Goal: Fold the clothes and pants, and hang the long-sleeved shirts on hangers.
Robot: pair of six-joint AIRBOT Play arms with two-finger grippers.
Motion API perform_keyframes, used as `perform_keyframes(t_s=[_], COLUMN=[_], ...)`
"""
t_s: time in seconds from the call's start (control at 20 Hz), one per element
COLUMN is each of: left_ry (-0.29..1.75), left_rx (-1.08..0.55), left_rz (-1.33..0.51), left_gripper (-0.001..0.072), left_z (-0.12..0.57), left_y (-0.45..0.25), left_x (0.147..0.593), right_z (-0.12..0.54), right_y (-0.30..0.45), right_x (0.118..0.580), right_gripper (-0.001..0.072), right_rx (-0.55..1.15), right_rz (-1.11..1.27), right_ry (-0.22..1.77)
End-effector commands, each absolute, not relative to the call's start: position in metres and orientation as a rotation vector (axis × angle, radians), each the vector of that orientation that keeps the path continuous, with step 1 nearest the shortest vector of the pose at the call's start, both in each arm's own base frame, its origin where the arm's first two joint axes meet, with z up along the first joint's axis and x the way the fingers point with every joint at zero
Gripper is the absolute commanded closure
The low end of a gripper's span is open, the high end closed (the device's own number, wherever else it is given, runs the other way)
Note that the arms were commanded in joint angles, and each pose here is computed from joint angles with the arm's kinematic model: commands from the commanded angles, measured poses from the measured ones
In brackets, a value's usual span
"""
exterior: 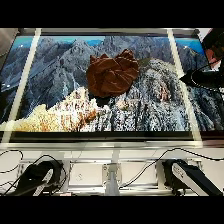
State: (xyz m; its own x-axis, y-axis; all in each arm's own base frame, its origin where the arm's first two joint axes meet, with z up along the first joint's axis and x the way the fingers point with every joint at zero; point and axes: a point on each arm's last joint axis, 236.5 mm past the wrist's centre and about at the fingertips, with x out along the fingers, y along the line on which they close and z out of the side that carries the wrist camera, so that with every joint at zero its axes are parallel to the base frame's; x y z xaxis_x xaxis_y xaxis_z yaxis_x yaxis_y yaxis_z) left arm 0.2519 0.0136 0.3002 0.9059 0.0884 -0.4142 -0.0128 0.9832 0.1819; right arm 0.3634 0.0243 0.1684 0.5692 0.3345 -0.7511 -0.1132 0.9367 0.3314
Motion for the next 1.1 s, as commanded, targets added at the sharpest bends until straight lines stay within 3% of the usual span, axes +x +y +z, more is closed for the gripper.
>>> perform_keyframes(t_s=[0.0, 0.65, 0.9, 1.05], left_ry=[0.434, 0.42, 0.449, 0.557], left_rx=[0.177, 0.178, 0.125, 0.108], left_rz=[0.054, 0.051, -0.017, -0.011], left_gripper=[0.0443, 0.0443, 0.0443, 0.0443], left_z=[0.3, 0.303, 0.292, 0.257], left_y=[0.014, 0.013, -0.009, -0.014], left_x=[0.252, 0.255, 0.274, 0.297], right_z=[0.169, 0.17, 0.211, 0.21], right_y=[0.024, 0.024, 0.035, 0.068], right_x=[0.363, 0.365, 0.404, 0.418], right_gripper=[0.0699, 0.0699, 0.0699, 0.0699], right_rx=[0.258, 0.261, 0.362, 0.308], right_rz=[0.266, 0.265, 0.276, 0.353], right_ry=[0.931, 0.921, 0.695, 0.664])
